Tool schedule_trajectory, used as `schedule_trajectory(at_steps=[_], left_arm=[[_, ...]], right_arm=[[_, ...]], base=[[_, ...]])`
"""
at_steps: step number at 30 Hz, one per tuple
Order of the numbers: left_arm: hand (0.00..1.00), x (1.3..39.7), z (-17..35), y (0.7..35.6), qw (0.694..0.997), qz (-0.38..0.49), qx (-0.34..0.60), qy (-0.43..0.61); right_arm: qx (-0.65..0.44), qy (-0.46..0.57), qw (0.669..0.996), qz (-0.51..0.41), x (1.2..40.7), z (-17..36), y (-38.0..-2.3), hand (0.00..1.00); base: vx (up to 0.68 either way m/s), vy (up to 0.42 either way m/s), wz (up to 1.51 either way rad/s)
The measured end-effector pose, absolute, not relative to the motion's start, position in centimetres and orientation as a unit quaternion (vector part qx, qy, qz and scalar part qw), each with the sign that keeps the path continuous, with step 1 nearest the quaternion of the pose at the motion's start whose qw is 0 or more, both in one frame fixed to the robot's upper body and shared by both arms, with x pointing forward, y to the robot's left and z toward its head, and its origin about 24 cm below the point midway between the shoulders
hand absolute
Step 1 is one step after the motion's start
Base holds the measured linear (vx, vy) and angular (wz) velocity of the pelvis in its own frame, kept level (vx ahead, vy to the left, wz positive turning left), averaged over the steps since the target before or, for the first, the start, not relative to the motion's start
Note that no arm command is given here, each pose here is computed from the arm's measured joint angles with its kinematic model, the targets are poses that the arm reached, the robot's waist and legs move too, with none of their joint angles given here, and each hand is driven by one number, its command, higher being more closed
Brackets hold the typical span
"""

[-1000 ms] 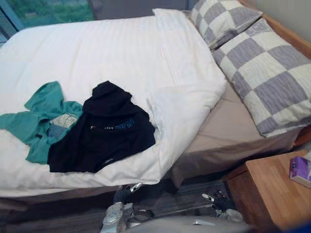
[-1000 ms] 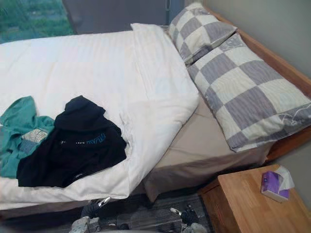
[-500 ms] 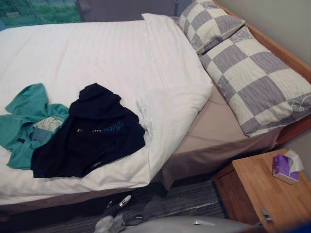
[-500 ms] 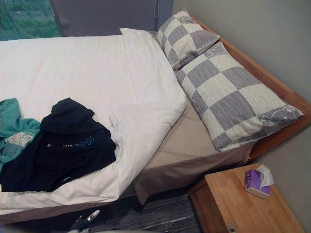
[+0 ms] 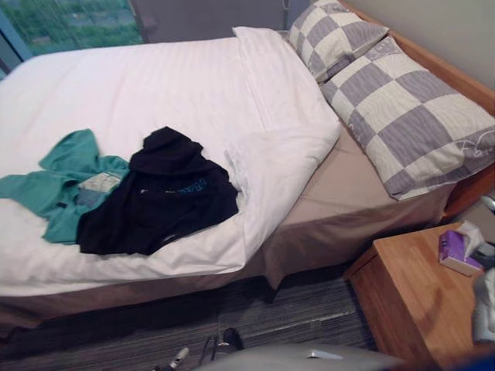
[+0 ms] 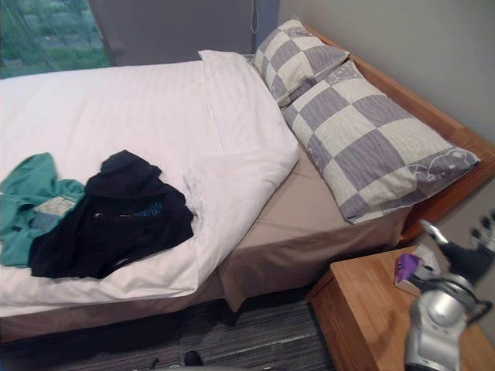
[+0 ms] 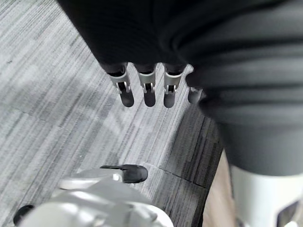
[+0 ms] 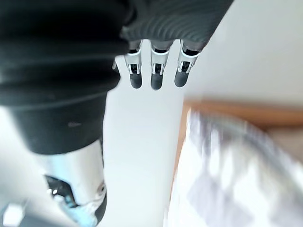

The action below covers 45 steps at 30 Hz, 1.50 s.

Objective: Tidy the bed and pick cloth on bed and put in laundry

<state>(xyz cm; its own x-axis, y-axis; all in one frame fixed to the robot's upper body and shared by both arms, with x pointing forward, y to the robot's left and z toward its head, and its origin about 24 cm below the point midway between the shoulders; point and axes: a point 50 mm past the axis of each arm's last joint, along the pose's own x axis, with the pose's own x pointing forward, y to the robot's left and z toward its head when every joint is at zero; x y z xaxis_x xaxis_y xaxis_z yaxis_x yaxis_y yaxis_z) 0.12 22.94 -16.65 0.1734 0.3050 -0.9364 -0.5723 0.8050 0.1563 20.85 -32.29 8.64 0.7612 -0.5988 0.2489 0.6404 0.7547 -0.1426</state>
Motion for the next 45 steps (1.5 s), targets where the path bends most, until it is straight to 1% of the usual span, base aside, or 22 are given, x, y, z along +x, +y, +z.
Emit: schedule_trajectory(at_steps=[2,3,5,6,8,9,11,12,13,14,16,19,21,25,30,33,40,43,44,45], left_arm=[[0.0,-0.2,-16.6,23.0,0.762,0.278,-0.101,0.576],[0.0,-0.3,-16.6,23.0,0.763,0.275,-0.099,0.576],[0.0,0.6,-16.6,22.6,0.779,0.248,-0.084,0.57],[0.0,0.8,-16.5,22.7,0.783,0.246,-0.079,0.566],[0.0,1.6,-16.4,23.2,0.795,0.231,-0.061,0.558],[0.0,1.9,-16.3,23.2,0.798,0.228,-0.059,0.555],[0.0,4.0,-16.0,23.6,0.816,0.215,-0.047,0.534],[0.0,4.6,-15.9,23.8,0.822,0.214,-0.045,0.525],[0.0,6.2,-15.5,24.2,0.835,0.211,-0.041,0.506],[0.0,6.9,-15.3,24.4,0.841,0.21,-0.039,0.497],[0.0,9.4,-14.3,25.7,0.861,0.209,-0.023,0.464],[0.0,12.1,-13.0,27.1,0.878,0.209,-0.004,0.43],[0.0,14.1,-11.9,27.5,0.894,0.206,0.003,0.399],[0.0,15.9,-11.1,27.8,0.902,0.208,0.01,0.378],[0.0,18.3,-10.0,27.7,0.916,0.192,0.021,0.352],[0.0,19.7,-9.4,27.0,0.924,0.168,0.033,0.34],[0.0,22.6,-8.2,25.5,0.938,0.121,0.052,0.322],[0.0,23.3,-8.0,24.7,0.941,0.108,0.045,0.317],[0.0,23.4,-8.0,24.3,0.942,0.105,0.034,0.316],[0.0,23.5,-8.1,24.1,0.943,0.1,0.03,0.315]], right_arm=[[-0.114,-0.087,0.956,-0.255,22.9,8.7,-29.5,0.0],[-0.12,-0.085,0.96,-0.237,23.4,8.8,-28.8,0.0],[-0.138,-0.079,0.974,-0.164,25.4,8.9,-25.8,0.0],[-0.145,-0.077,0.976,-0.146,25.9,8.9,-25.0,0.0],[-0.162,-0.079,0.979,-0.089,28.0,9.5,-22.5,0.0],[-0.17,-0.079,0.979,-0.08,28.7,9.7,-22.0,0.0],[-0.19,-0.072,0.977,-0.063,31.6,10.8,-20.6,0.0],[-0.193,-0.073,0.976,-0.062,32.3,11.2,-20.4,0.0],[-0.202,-0.078,0.974,-0.068,33.5,12.2,-20.2,0.0],[-0.206,-0.081,0.973,-0.072,34.1,12.7,-20.1,0.0],[-0.206,-0.106,0.968,-0.095,36.1,15.7,-19.7,0.0],[-0.219,-0.147,0.957,-0.118,37.6,19.7,-19.8,0.0],[-0.227,-0.2,0.944,-0.134,38.1,24.1,-19.7,0.0],[-0.243,-0.225,0.931,-0.153,38.3,27.1,-19.9,0.0],[-0.257,-0.213,0.925,-0.179,38.6,28.4,-21.3,0.0],[-0.292,-0.197,0.918,-0.181,38.9,29.5,-21.7,0.0],[-0.331,-0.105,0.914,-0.208,39.6,27.2,-24.9,0.0],[-0.338,-0.104,0.91,-0.215,39.5,27.6,-25.7,0.0],[-0.341,-0.113,0.908,-0.215,39.4,28.2,-25.8,1.0],[-0.342,-0.121,0.907,-0.214,39.4,28.6,-25.7,1.0]], base=[[0.0,0.037,0.21],[0.04,0.052,0.24],[0.08,0.07,0.17],[0.1,0.07,0.18],[0.12,0.06,0.23],[0.1,0.057,0.26],[0.04,0.042,0.41],[0.0,0.018,0.39],[0.0,0.006,0.21],[0.0,0.006,0.22],[0.0,0.007,0.34],[0.0,-0.005,0.32],[-0.01,0.002,0.14],[-0.02,-0.006,0.07],[-0.01,-0.029,0.07],[-0.01,-0.032,0.06],[0.0,-0.028,0.11],[-0.01,-0.045,0.04],[-0.01,-0.055,-0.01],[-0.02,-0.072,-0.01]])
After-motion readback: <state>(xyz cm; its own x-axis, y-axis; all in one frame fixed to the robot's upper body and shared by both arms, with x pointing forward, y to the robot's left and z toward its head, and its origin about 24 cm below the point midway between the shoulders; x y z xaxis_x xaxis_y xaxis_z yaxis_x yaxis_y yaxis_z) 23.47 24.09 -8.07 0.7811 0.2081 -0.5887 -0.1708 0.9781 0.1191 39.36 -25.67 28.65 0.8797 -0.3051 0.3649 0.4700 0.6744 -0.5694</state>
